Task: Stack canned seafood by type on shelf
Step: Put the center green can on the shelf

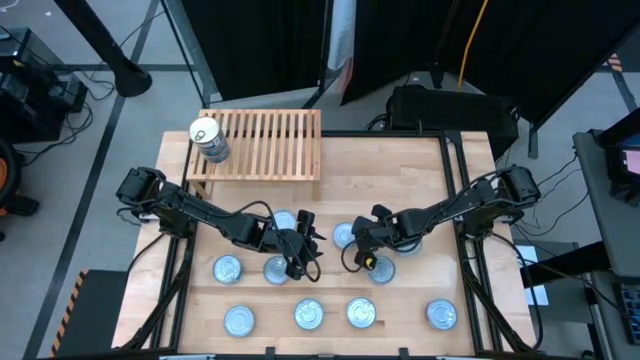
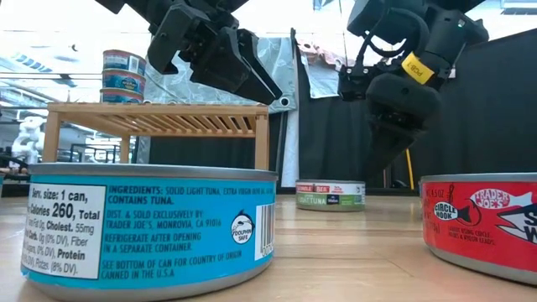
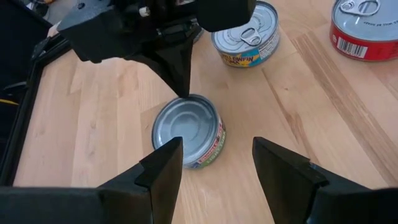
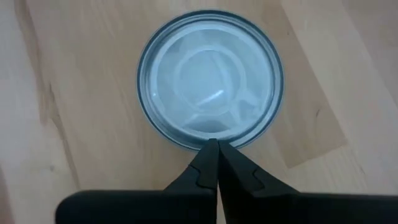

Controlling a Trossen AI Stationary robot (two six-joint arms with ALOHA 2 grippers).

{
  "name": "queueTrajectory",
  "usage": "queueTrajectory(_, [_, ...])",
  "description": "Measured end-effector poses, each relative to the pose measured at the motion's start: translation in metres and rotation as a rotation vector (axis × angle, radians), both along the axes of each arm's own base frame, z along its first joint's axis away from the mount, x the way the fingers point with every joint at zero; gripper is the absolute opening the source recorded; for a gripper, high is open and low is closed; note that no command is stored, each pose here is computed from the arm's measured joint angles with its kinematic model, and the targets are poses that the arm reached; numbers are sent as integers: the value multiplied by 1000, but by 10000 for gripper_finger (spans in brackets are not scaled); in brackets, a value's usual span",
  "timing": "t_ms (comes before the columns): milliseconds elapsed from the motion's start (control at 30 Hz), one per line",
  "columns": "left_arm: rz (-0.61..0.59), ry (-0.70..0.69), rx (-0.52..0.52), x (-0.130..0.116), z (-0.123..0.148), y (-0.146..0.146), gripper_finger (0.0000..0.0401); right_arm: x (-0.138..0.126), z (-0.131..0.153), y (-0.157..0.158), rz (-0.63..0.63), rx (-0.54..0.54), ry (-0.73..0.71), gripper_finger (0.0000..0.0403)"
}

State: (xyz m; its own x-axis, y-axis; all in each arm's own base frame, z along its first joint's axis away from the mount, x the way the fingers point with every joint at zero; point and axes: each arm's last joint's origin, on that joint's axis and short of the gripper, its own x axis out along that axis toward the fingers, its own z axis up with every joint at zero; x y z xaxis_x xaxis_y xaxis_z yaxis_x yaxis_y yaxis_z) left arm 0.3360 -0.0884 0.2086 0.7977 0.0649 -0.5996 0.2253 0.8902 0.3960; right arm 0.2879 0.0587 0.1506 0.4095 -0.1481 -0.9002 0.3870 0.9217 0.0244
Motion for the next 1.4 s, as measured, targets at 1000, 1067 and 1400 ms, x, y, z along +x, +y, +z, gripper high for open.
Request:
queueTrajectory(1000, [-6,7,4,12,-22,-4,200,-12,15,11,13,165,11,0])
queueTrajectory(1067, [-16,-1,8,12,-21,-7,200,-13,20,16,28,175,-15,0])
queueTrajectory(1400, [-104,-20,70,2,-18,-36,200,-4,23,25,97,173,-131,0])
